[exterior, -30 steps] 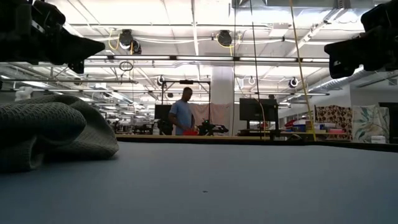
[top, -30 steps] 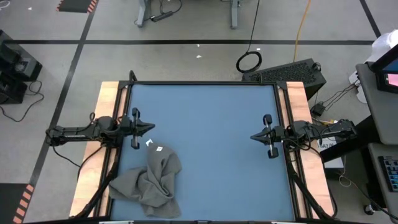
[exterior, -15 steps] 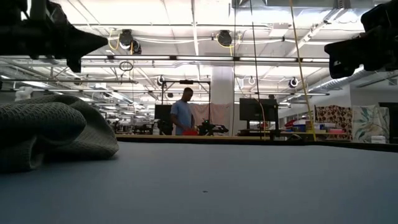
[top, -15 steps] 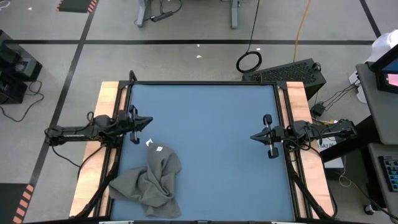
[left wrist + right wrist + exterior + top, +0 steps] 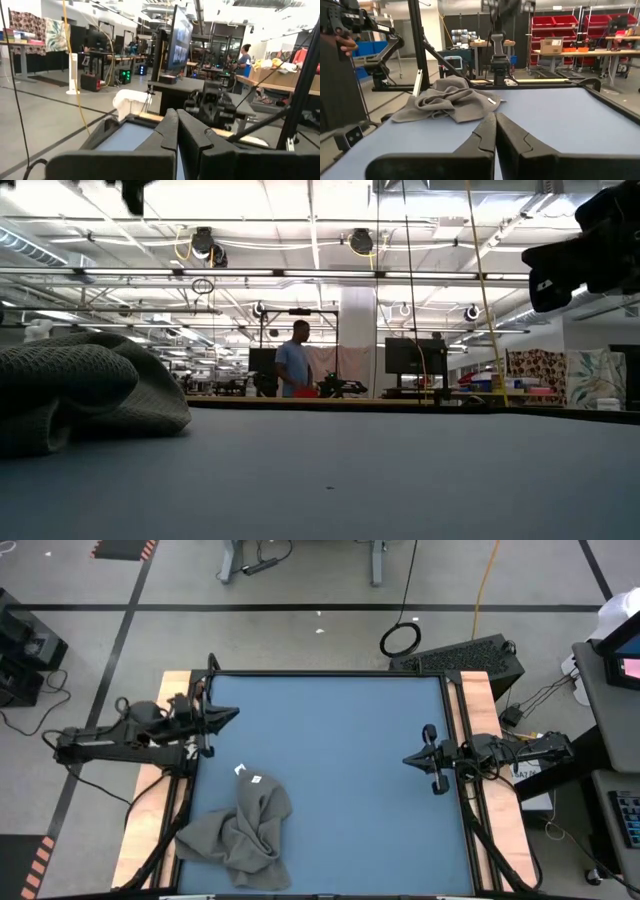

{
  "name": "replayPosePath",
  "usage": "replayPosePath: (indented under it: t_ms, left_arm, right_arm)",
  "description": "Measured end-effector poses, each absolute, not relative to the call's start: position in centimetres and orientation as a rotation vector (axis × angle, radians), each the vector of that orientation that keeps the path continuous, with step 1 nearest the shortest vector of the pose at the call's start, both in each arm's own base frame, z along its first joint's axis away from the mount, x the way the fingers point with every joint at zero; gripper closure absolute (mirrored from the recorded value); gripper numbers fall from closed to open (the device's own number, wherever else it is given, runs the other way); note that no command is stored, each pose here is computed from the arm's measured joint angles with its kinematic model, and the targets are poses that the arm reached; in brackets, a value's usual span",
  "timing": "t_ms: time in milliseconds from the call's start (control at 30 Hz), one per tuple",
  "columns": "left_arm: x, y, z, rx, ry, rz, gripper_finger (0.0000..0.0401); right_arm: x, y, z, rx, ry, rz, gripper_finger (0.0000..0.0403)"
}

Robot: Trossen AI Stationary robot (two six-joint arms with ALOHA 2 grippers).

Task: Roll towel
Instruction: Fold the gray towel

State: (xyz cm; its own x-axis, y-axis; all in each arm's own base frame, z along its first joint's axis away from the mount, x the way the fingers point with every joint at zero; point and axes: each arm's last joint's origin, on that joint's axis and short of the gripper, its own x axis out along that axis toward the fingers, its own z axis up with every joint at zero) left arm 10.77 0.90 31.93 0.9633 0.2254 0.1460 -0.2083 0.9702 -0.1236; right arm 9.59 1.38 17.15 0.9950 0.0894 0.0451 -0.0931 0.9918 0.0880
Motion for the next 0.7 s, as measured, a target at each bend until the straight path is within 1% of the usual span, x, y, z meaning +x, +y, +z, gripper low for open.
replayPosePath:
  t_ms: [167,333,500,600,700]
  left_arm:
    - [12.5,0.9,38.0,-0.103,-0.188,0.212,0.0396]
    - [14.6,1.0,42.4,-0.097,-0.093,0.212,0.0396]
    - [17.0,1.1,44.4,-0.067,0.0,0.218,0.0396]
    - [18.6,1.1,44.6,-0.107,0.075,0.222,0.0396]
    - [20.1,1.1,43.8,-0.165,0.165,0.222,0.0396]
  right_arm:
    - [9.6,1.4,17.2,0.164,-0.04,0.093,0.0403]
    - [9.6,1.4,17.5,0.182,-0.071,0.097,0.0403]
    - [9.3,1.3,18.7,0.188,-0.13,0.099,0.0403]
    - [9.0,1.3,20.4,0.192,-0.16,0.1,0.0403]
    - [8.6,1.2,22.3,0.189,-0.135,0.098,0.0403]
